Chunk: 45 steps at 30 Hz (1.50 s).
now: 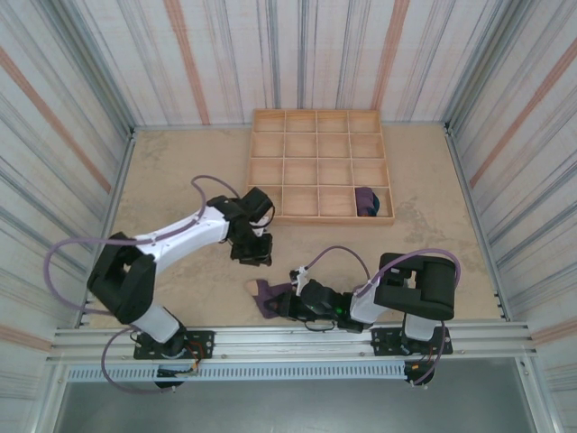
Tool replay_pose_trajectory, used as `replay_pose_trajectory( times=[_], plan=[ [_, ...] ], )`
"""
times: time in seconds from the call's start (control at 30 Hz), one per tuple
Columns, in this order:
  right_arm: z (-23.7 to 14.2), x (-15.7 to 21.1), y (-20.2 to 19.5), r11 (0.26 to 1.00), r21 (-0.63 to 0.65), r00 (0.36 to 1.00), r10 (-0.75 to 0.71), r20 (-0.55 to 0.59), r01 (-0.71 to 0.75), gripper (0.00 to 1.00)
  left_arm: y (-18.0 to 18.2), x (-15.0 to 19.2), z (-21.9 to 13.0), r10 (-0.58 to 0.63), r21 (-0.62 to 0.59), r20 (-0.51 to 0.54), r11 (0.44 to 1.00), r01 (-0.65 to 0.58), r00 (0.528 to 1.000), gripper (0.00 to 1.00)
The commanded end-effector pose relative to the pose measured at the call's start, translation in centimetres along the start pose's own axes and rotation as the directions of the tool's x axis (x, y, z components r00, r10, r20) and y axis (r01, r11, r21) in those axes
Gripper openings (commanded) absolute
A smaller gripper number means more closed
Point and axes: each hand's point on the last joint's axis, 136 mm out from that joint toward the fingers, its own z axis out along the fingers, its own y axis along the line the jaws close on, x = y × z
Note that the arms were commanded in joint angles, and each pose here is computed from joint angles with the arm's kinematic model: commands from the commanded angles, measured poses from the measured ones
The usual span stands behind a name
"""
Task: Roll the socks
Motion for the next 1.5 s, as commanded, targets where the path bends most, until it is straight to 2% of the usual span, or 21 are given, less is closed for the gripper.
replay_pose_trajectory(
  times=[0.0,0.17,0.37,0.63,0.87,1.1,1.3,1.47],
  plan=[
    [-11.0,5.8,-22.6,0.595,0.802,0.974,0.157,-0.163,0.039,0.0,2.1,2.4,-0.7,-0.116,-0.041,0.006,0.992,0.116,0.993,0.35],
    [-10.7,5.8,-22.4,0.599,0.799,0.973,0.155,-0.171,0.045,0.0,2.6,4.8,-0.5,-0.259,0.064,0.056,0.965,0.255,0.964,0.36],
    [-10.3,5.7,-22.2,0.6,0.798,0.972,0.156,-0.174,0.047,0.0,4.1,7.3,0.2,-0.399,0.082,0.083,0.916,0.393,0.913,0.44],
    [-10.1,5.8,-22.0,0.6,0.798,0.971,0.156,-0.182,0.053,0.0,4.1,7.9,2.1,-0.543,0.198,0.123,0.834,0.516,0.831,0.48],
    [-9.8,5.9,-22.0,0.604,0.796,0.969,0.159,-0.187,0.054,0.0,3.1,6.7,3.3,-0.579,0.28,0.163,0.803,0.526,0.799,0.49],
    [-9.8,5.9,-22.0,0.608,0.793,0.97,0.162,-0.181,0.047,0.0,3.0,6.5,5.0,-0.578,0.248,0.16,0.808,0.534,0.8,0.47],
    [-9.9,5.9,-22.1,0.61,0.791,0.97,0.162,-0.181,0.046,0.0,3.7,6.7,6.0,-0.579,0.212,0.181,0.812,0.544,0.795,0.41],
    [-9.5,5.8,-21.8,0.623,0.781,0.97,0.163,-0.181,0.041,0.0,4.7,7.0,7.0,-0.589,0.188,0.192,0.807,0.559,0.785,0.29]
  ],
)
